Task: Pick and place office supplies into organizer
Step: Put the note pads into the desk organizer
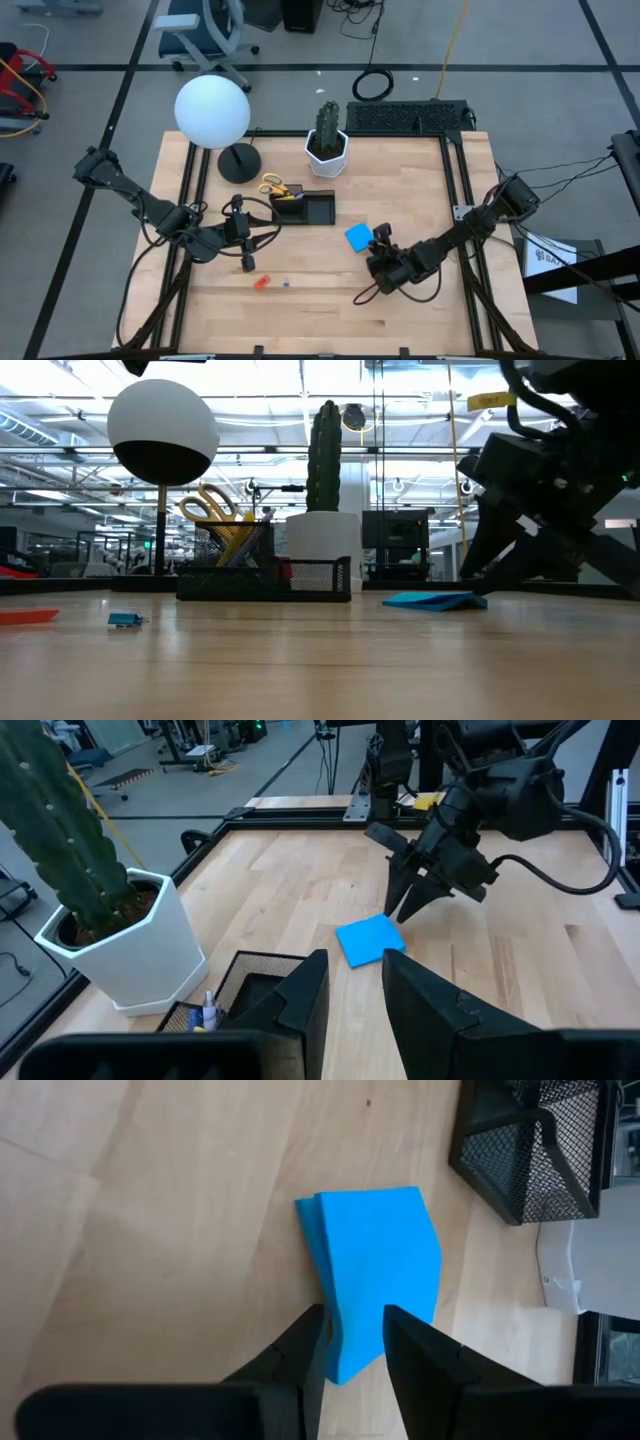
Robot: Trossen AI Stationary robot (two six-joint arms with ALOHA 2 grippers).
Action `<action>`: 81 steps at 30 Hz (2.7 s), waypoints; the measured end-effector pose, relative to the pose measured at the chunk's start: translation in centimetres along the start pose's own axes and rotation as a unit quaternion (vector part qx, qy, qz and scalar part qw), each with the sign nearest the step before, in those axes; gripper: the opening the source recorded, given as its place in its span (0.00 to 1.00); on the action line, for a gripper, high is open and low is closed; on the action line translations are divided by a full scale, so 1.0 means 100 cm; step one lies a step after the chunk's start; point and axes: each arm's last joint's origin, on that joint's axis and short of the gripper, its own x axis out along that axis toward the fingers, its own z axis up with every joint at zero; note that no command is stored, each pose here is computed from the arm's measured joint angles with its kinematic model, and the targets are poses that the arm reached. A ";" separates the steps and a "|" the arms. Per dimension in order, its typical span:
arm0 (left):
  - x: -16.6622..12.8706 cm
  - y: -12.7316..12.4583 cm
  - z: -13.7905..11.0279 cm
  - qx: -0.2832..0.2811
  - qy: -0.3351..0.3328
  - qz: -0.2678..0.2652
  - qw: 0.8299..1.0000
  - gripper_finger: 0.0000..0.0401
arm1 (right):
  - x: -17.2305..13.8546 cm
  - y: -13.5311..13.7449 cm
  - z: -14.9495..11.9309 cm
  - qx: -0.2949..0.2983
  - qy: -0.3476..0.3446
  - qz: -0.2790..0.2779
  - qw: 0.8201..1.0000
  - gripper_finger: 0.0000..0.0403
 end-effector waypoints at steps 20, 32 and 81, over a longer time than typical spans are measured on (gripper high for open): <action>0.000 0.000 0.000 -0.001 0.000 0.000 1.000 0.26 | 0.020 -0.005 -0.010 0.025 -0.023 0.024 0.999 0.23; 0.001 0.001 0.000 -0.004 0.000 0.004 1.000 0.26 | 0.034 -0.013 -0.025 0.055 -0.008 0.033 0.998 0.02; 0.001 0.001 0.001 -0.004 -0.001 0.004 1.000 0.26 | -0.001 -0.076 0.078 0.054 -0.066 -0.139 0.987 0.00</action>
